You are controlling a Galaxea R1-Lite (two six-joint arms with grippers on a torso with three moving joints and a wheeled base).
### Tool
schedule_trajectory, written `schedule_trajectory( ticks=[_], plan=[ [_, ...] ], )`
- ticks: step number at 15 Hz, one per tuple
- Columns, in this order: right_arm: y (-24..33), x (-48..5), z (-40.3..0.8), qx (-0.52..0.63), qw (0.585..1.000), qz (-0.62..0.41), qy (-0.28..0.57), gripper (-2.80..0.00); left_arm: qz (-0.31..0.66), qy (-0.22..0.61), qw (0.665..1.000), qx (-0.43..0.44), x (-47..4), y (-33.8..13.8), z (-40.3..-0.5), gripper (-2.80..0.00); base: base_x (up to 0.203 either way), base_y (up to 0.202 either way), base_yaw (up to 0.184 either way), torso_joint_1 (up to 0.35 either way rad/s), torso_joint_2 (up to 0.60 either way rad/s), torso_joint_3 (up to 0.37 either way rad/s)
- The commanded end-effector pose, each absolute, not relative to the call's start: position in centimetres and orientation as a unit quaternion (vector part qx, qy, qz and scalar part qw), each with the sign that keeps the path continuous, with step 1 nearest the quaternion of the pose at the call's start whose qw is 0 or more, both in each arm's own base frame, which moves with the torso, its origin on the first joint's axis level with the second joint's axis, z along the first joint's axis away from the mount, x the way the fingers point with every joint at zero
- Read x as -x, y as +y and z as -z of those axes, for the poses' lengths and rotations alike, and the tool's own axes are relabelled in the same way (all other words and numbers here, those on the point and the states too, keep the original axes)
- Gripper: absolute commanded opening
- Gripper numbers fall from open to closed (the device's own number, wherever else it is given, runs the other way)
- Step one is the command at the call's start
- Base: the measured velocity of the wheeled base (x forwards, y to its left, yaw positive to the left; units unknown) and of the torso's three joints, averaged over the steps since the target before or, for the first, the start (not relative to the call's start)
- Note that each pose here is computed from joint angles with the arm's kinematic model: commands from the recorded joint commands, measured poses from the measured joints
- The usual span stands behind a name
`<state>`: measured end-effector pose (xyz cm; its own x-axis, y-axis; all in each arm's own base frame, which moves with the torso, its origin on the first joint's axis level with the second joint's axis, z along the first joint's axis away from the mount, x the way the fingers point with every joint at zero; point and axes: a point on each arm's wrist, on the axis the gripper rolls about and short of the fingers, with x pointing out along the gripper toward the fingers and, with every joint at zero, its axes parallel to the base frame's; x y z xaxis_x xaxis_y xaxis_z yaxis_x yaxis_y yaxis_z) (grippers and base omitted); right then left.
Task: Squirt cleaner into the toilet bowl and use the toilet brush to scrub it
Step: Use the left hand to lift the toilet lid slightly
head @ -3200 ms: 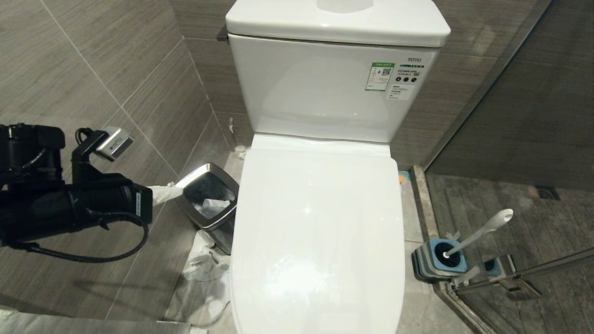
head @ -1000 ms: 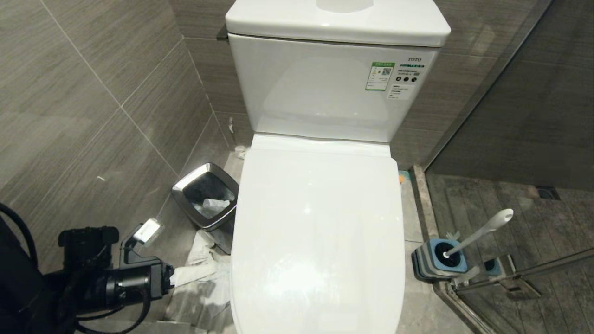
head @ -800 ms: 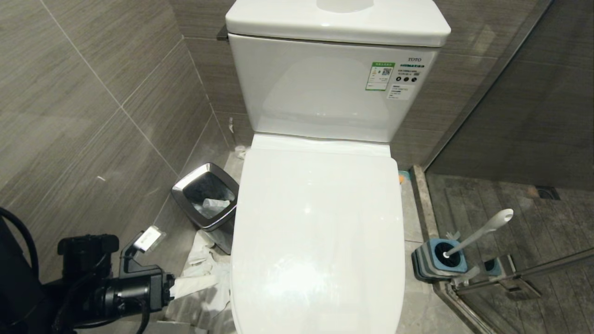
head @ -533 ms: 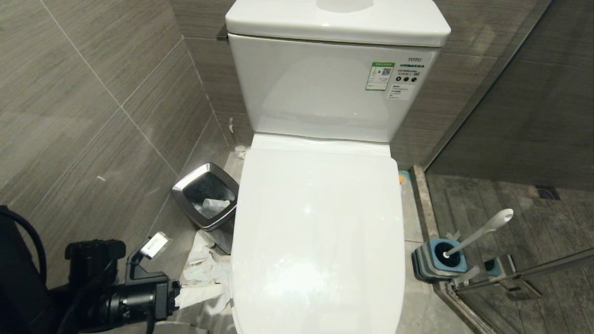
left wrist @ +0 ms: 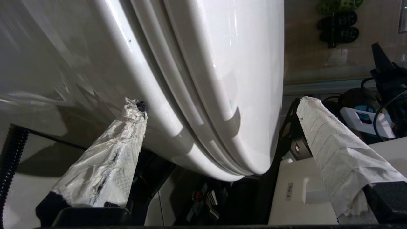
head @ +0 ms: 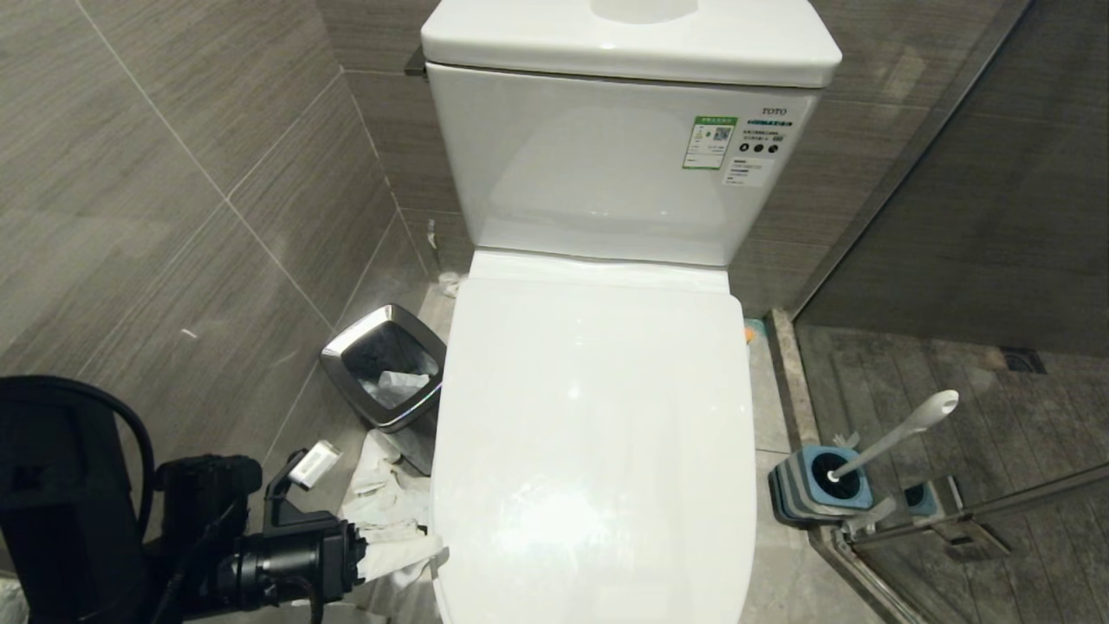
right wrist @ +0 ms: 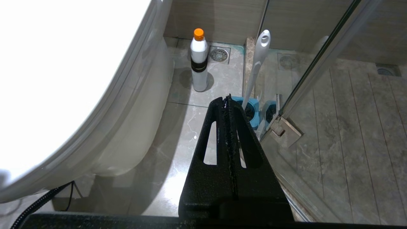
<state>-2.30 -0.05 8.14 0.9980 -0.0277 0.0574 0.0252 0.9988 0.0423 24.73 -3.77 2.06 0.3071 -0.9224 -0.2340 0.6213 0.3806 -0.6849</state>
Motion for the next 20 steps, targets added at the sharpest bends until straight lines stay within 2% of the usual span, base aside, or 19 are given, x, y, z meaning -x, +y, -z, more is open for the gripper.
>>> schedule_trajectory(
  ticks=[1, 20],
  plan=[
    [-0.1, 2.1, -7.5, -0.021, 1.0, 0.013, -0.017, -2.8, 0.505, 0.32, 0.763, 0.247, -24.4, -4.1, -1.6, 0.0, 0.0, 0.0, 0.0, 0.0, 0.0, 0.0],
    [-0.1, 2.1, -7.4, -0.021, 1.0, 0.013, -0.016, -2.8, 0.516, 0.305, 0.764, 0.241, -23.6, -4.6, -3.5, 0.0, 0.0, 0.0, 0.0, 0.0, 0.0, 0.0]
  ],
)
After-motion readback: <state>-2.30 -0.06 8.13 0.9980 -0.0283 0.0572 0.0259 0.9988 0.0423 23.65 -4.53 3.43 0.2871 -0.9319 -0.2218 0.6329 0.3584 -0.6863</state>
